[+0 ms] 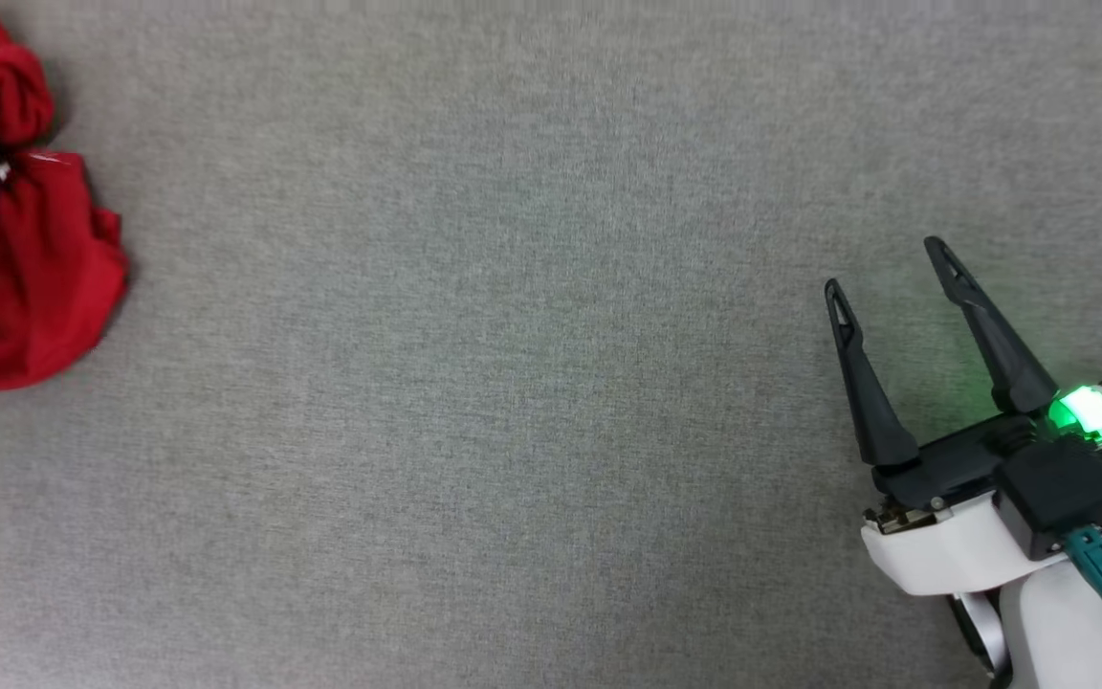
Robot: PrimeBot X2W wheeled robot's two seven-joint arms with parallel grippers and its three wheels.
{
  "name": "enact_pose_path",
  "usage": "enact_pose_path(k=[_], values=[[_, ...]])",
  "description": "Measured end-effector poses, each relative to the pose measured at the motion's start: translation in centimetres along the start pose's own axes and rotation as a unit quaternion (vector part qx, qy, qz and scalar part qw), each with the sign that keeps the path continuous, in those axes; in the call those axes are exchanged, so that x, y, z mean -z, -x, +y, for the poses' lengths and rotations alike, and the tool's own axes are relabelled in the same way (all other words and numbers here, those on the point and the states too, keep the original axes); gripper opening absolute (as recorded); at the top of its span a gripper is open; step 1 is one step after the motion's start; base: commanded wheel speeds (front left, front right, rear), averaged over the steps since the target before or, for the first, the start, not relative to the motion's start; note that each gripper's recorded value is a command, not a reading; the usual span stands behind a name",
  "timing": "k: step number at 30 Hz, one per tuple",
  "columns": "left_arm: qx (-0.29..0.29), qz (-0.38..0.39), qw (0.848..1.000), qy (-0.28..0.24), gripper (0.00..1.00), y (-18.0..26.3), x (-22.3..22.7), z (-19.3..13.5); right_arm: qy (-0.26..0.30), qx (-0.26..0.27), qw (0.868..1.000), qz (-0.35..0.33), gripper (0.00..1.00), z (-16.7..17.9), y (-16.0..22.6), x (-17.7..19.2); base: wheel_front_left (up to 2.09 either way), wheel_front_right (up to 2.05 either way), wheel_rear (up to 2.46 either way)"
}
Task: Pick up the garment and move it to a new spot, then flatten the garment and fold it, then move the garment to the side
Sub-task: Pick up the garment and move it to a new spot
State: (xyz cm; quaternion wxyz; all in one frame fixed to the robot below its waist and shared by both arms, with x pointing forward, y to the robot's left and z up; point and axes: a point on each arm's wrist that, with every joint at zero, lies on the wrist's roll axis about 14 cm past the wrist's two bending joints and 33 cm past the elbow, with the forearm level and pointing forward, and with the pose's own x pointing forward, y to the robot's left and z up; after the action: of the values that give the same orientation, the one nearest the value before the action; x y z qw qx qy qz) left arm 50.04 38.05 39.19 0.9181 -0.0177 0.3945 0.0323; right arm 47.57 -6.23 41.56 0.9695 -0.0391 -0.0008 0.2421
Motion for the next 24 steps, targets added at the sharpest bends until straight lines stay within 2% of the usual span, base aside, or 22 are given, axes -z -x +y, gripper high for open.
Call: enact_pose_path(k=[5,11,16,24], values=[[0.008,-0.131,0.991,-0.026,0.0,3.0,-4.8,-0.8,0.001,0.005,1.0,-0.02,1.0,0.4,0.7,-2.7,0.0,0.0,0.0],[0.039,-0.264,0.962,-0.06,0.0,8.0,-9.1,-3.2,0.002,0.017,0.999,-0.045,1.0,1.1,2.6,-6.2,0.0,0.0,0.0],[0.09,-0.375,0.92,-0.075,0.0,12.8,-12.9,-7.6,0.011,0.042,0.997,-0.065,1.0,0.5,4.8,-8.8,0.0,0.0,0.0],[0.203,-0.477,0.851,-0.083,0.0,19.0,-16.1,-18.8,0.028,0.082,0.992,-0.093,1.0,-0.6,8.2,-11.9,0.0,0.0,0.0]])
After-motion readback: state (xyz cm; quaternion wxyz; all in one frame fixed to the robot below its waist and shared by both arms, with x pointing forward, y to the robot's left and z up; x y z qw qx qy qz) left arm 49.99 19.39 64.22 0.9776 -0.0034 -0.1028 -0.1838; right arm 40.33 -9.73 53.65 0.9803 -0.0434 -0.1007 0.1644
